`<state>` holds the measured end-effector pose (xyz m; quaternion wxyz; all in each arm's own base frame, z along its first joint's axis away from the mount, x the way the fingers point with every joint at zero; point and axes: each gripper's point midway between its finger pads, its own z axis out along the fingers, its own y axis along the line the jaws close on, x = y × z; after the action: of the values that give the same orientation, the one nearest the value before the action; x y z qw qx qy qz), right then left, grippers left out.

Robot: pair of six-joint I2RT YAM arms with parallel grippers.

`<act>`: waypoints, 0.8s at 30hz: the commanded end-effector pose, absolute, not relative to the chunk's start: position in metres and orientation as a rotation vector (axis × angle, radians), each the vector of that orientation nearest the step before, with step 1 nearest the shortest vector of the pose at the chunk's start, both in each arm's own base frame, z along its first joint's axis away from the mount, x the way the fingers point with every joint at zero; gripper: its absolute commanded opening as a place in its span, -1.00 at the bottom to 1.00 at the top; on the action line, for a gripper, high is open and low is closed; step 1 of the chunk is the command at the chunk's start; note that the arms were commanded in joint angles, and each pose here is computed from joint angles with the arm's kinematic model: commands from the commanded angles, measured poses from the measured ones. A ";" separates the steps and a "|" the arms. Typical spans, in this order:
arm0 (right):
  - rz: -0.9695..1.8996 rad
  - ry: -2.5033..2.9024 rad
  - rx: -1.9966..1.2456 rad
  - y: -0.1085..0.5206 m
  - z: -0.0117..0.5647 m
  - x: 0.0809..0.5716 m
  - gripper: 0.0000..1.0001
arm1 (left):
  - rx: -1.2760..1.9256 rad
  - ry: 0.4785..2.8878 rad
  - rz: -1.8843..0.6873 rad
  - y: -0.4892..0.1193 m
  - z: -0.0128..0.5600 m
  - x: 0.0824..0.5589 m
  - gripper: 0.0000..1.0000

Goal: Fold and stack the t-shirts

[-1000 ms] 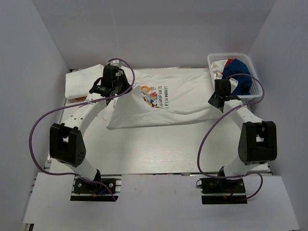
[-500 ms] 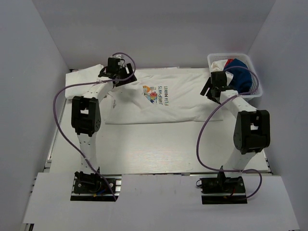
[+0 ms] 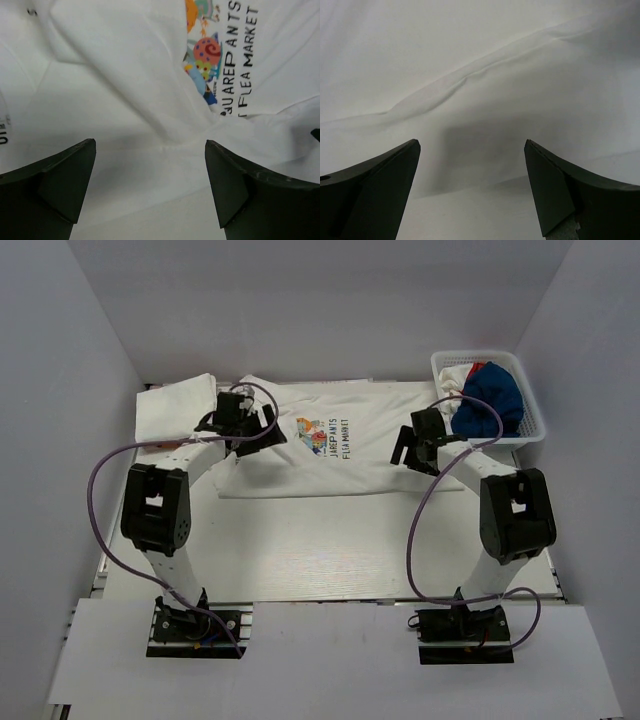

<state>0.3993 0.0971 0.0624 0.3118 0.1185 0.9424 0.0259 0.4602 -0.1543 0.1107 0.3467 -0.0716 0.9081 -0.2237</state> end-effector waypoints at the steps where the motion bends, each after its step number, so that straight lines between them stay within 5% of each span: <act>1: 0.083 2.453 0.253 0.102 0.047 0.424 0.81 | -0.233 2.414 -0.632 -0.156 0.083 0.446 0.99; 8: 0.107 2.592 0.309 0.101 0.004 0.381 0.81 | -0.354 2.613 -0.530 -0.135 0.019 0.377 0.99; 12: 0.071 2.720 0.384 0.087 -0.016 0.300 0.81 | -0.452 2.698 -0.546 -0.134 0.009 0.323 0.99; 16: 0.090 2.827 0.418 0.085 -0.026 0.218 0.81 | -0.671 2.882 -0.458 -0.115 -0.018 0.216 0.99; 20: 0.237 2.729 0.288 0.102 0.017 0.201 0.81 | -0.706 2.875 -0.469 -0.106 0.006 0.173 0.99; 24: 0.402 2.546 0.052 0.140 0.077 0.219 0.81 | -0.647 2.672 -0.489 -0.100 0.065 0.196 0.99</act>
<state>0.2167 0.1159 0.0375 0.2486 0.0611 0.9612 0.1023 0.2109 -0.1131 0.0413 0.1693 -0.2104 0.9419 -0.1999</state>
